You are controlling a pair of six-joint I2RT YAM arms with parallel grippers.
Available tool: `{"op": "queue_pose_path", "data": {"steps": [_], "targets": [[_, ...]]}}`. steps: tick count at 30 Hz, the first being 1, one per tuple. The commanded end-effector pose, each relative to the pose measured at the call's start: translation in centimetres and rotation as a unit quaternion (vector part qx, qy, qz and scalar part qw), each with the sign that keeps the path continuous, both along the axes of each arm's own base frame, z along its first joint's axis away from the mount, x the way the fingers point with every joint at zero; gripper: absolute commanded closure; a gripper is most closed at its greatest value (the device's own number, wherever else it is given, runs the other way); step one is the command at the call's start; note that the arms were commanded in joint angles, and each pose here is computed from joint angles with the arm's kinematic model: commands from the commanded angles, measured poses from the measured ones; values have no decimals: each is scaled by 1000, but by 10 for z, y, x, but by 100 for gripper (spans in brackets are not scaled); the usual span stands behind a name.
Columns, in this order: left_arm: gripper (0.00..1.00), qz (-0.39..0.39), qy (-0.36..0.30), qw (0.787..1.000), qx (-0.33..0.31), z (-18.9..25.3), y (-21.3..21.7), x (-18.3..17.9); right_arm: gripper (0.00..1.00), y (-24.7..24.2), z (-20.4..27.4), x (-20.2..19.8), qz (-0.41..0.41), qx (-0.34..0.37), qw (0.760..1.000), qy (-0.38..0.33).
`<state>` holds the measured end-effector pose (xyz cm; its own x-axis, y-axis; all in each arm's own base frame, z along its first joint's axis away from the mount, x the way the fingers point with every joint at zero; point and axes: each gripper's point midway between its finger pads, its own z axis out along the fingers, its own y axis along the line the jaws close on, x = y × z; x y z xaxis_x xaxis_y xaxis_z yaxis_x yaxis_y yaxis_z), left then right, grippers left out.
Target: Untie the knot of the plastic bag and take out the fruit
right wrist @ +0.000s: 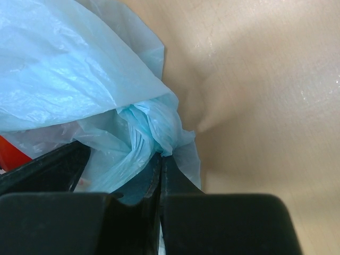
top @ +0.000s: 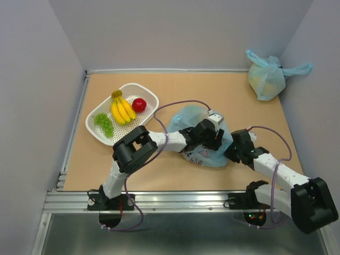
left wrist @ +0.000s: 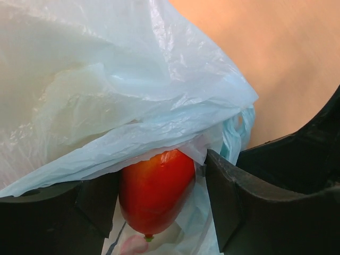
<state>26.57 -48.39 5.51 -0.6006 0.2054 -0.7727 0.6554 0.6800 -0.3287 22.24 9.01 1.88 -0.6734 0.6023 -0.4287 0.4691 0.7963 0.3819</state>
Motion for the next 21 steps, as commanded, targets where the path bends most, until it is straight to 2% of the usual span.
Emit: {"op": "queue_pose_path", "data": {"steps": [1,6,12,21], "targets": [[28,-19,-15,1000,-10,22,8,1,99,-4,-6,-8,14,-16,1000,16],[31,-19,0,1000,12,4,41,-3,99,-10,-5,-3,2,-31,999,13],[32,19,16,999,30,-10,84,10,99,-11,-7,0,8,-41,999,21],[20,31,-2,999,29,10,107,28,99,-13,-1,7,14,-56,998,12]]}}
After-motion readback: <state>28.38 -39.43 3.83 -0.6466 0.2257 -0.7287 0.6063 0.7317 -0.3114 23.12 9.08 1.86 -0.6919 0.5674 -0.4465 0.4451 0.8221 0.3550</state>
